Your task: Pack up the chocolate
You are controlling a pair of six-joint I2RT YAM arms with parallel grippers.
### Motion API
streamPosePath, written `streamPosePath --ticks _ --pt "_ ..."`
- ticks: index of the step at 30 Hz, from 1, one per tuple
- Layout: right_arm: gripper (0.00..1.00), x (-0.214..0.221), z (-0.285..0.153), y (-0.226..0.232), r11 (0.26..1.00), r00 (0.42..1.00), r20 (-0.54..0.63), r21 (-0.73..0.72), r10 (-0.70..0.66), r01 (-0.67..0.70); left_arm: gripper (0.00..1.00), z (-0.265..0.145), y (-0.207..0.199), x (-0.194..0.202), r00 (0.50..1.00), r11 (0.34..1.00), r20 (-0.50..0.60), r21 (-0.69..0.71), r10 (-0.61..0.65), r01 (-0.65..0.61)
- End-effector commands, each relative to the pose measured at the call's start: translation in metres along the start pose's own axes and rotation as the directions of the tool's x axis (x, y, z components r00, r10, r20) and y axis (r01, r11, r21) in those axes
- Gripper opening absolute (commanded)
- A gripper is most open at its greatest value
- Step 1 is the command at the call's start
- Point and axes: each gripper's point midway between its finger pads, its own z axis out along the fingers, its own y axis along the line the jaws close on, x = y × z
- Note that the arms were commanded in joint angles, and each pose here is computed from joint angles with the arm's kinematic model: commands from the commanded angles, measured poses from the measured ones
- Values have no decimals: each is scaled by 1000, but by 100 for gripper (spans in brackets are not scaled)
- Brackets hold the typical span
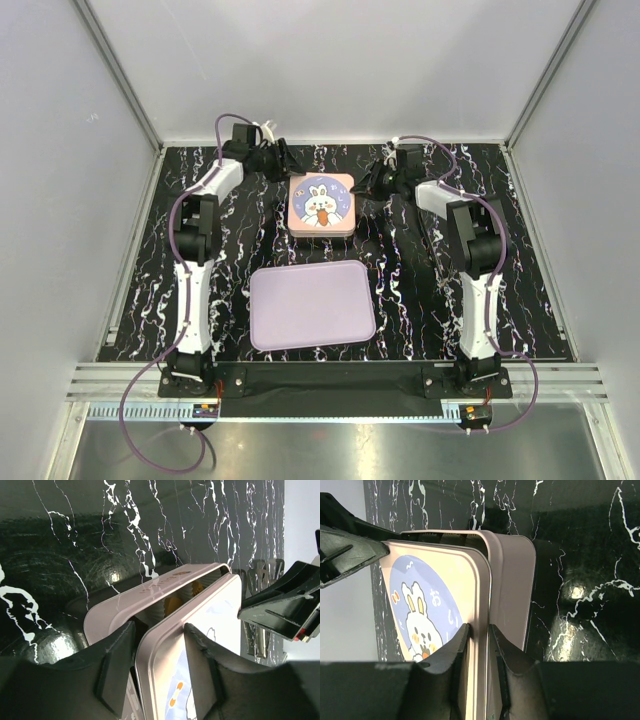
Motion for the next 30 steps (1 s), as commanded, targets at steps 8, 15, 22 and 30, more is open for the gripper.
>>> streamPosePath --ticks 8,15,22,30 --pt "26 26 17 -38 987 984 -144 104 -109 124 59 -39 14 -59 984 990 122 -75 132 -123" --pt "30 13 17 -30 970 961 -170 69 -220 234 66 -23 9 -54 966 967 86 57 244 -249" --pt "41 11 18 -29 952 933 -214 40 -289 304 73 -20 -6 -54 924 912 124 158 363 -379" --pt "47 -11 17 -9 962 956 -130 36 -263 270 75 -14 -4 -50 909 895 124 165 398 -415"
